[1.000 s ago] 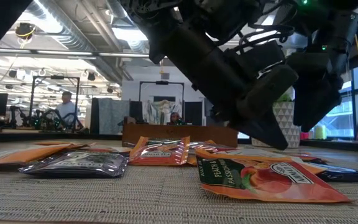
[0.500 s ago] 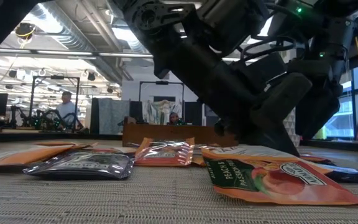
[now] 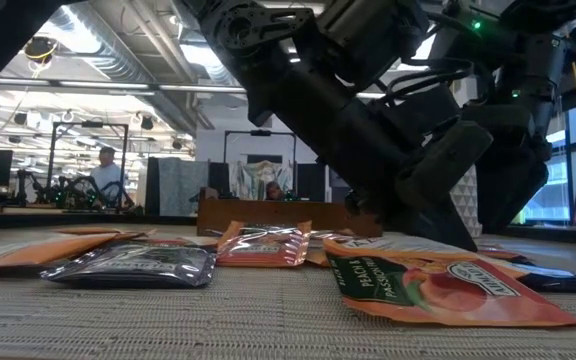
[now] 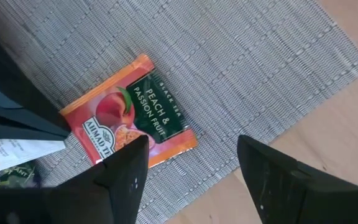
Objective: Pick & Place Tea
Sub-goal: Put the orange tea bag into the right section of the wooden organizer
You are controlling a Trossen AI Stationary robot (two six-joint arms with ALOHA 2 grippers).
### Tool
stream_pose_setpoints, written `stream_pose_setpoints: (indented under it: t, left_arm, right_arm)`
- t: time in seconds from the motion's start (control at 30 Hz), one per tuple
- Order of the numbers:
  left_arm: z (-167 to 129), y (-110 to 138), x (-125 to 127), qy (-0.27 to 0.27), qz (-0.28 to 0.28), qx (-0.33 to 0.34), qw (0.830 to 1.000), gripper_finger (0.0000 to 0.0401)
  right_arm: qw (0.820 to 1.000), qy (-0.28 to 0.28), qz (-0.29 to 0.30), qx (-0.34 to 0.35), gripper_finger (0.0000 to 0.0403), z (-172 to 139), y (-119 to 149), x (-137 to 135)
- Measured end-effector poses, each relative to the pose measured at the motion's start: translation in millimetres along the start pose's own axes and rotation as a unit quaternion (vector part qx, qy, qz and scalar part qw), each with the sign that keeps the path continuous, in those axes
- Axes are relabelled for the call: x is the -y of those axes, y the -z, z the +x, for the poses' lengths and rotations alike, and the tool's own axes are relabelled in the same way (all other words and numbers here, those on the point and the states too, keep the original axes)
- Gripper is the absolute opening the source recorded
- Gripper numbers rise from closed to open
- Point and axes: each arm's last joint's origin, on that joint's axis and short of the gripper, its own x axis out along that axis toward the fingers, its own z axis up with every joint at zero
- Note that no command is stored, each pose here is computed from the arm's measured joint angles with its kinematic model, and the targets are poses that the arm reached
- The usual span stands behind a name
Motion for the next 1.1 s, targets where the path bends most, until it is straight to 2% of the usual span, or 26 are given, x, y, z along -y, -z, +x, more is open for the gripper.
stream_pose_setpoints:
  t: [0.23, 0.7, 1.1]
  left_arm:
    - [-3, -8, -1, 0.0, 0.005, 0.027, 1.0, 0.0002]
    - [-1, -7, -13, 0.001, -0.006, 0.002, 1.0, 0.0002]
    - [-1, 10, -17, -0.004, -0.02, -0.018, 1.0, 0.0002]
  right_arm:
    - [1.0, 0.0, -0.002, -0.001, 0.0246, 0, 0, 0]
    - [1.0, 0.001, 0.002, -0.001, 0.0246, 0, -1, 1]
    - [0.997, -0.079, 0.02, 0.01, 0.0246, 19, 2, 13]
